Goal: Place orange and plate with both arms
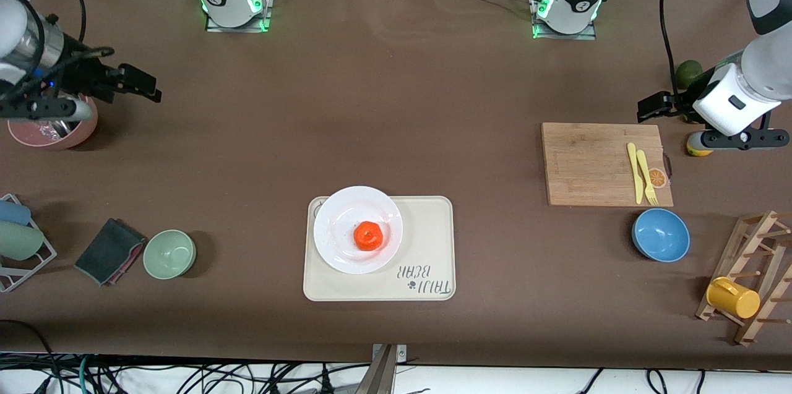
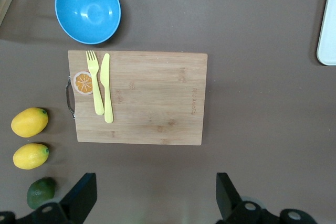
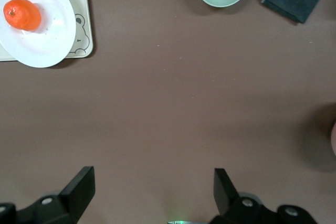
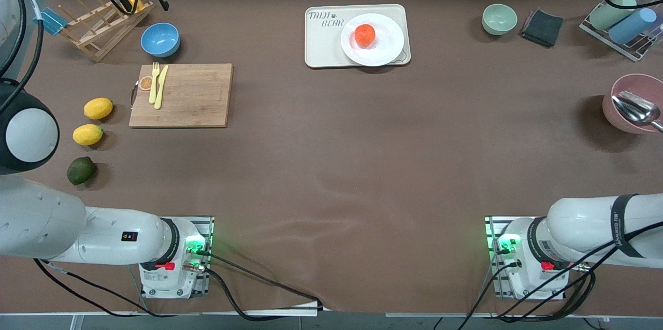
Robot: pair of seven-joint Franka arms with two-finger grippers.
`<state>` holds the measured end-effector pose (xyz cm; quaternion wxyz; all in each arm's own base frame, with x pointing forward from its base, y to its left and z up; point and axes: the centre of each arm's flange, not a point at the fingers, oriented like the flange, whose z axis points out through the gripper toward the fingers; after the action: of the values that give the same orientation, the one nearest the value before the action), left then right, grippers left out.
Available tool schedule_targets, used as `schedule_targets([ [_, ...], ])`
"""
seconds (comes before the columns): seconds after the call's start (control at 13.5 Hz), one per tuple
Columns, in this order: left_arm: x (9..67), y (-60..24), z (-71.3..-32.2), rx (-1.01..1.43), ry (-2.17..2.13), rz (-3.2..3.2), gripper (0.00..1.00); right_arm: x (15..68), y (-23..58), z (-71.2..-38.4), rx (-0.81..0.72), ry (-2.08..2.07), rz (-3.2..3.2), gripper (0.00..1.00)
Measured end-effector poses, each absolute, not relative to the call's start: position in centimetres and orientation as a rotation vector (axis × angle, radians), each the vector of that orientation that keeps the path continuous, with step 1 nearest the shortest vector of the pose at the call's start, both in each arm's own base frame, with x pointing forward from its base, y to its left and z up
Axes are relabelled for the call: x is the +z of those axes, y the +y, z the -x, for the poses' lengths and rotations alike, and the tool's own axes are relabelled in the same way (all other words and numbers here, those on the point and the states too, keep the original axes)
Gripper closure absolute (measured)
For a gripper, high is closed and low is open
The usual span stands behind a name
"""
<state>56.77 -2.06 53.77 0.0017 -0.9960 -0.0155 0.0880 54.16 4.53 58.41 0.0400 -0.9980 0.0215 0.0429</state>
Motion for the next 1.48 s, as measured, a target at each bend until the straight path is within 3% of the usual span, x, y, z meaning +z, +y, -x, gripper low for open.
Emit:
schedule_targets([
  [0.37, 53.6, -2.1, -56.8, 0.281, -0.049, 3.125, 0.0, 58.2, 0.2, -54.4, 0.133, 0.06, 3.076, 0.0],
  [1.48, 53.5, -2.1, -56.8, 0.283, -0.049, 3.125, 0.0, 58.8, -0.3, -54.9, 0.139, 0.045, 3.113, 0.0],
])
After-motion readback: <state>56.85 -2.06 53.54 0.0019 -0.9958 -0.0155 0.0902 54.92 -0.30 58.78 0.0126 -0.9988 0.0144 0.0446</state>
